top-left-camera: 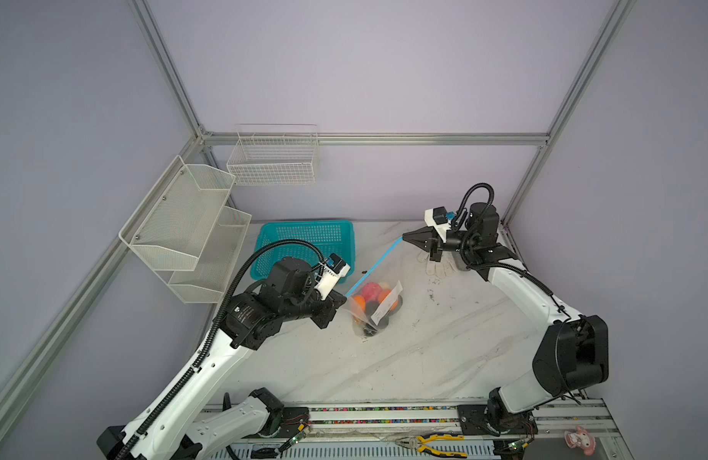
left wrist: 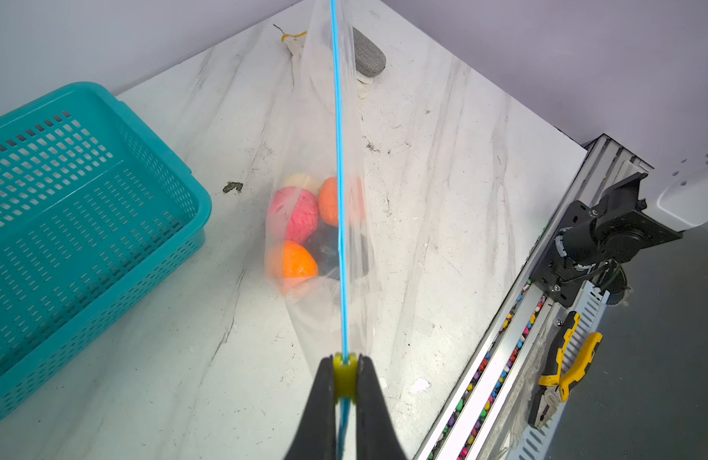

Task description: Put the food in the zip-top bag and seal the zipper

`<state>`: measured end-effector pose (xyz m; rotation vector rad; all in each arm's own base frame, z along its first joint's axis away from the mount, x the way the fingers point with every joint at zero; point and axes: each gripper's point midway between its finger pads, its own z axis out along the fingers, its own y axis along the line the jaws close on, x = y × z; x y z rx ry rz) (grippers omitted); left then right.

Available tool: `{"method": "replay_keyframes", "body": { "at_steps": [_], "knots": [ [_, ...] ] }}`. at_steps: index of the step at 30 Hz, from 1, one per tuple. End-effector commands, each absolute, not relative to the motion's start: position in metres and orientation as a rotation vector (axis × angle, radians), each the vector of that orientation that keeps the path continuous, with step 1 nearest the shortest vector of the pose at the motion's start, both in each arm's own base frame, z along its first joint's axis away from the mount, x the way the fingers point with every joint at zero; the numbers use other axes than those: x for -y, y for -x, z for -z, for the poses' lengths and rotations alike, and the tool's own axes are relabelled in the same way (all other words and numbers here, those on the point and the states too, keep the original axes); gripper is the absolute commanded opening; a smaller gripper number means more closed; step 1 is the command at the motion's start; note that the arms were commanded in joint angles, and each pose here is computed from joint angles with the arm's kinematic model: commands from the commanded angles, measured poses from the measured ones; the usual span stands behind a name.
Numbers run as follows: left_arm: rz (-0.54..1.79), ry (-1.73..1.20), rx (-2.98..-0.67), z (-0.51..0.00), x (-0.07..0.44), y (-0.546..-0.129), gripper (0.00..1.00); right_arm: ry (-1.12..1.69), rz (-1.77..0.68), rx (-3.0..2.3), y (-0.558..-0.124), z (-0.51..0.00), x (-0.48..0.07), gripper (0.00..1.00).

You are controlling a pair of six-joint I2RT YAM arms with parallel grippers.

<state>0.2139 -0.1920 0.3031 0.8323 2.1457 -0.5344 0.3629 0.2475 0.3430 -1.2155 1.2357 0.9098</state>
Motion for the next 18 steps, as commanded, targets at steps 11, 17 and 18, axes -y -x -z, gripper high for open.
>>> {"method": "replay_keyframes", "body": {
  "at_steps": [11,17,18],
  "knots": [
    [0.522,-0.811,-2.199,-0.2902,0.1807,-0.2036,0.0,1.187,-0.849,-1.238,-0.3774,-0.3517,-0.2388,0.0],
    [0.554,-0.814,-2.198,-0.2947,0.1854,-0.2035,0.0,1.195,-0.862,-1.241,-0.3759,-0.35,-0.2408,0.0],
    [0.556,-0.813,-2.197,-0.2952,0.1859,-0.2037,0.04,1.198,-0.866,-1.241,-0.3753,-0.3493,-0.2418,0.0]
  ]
}}
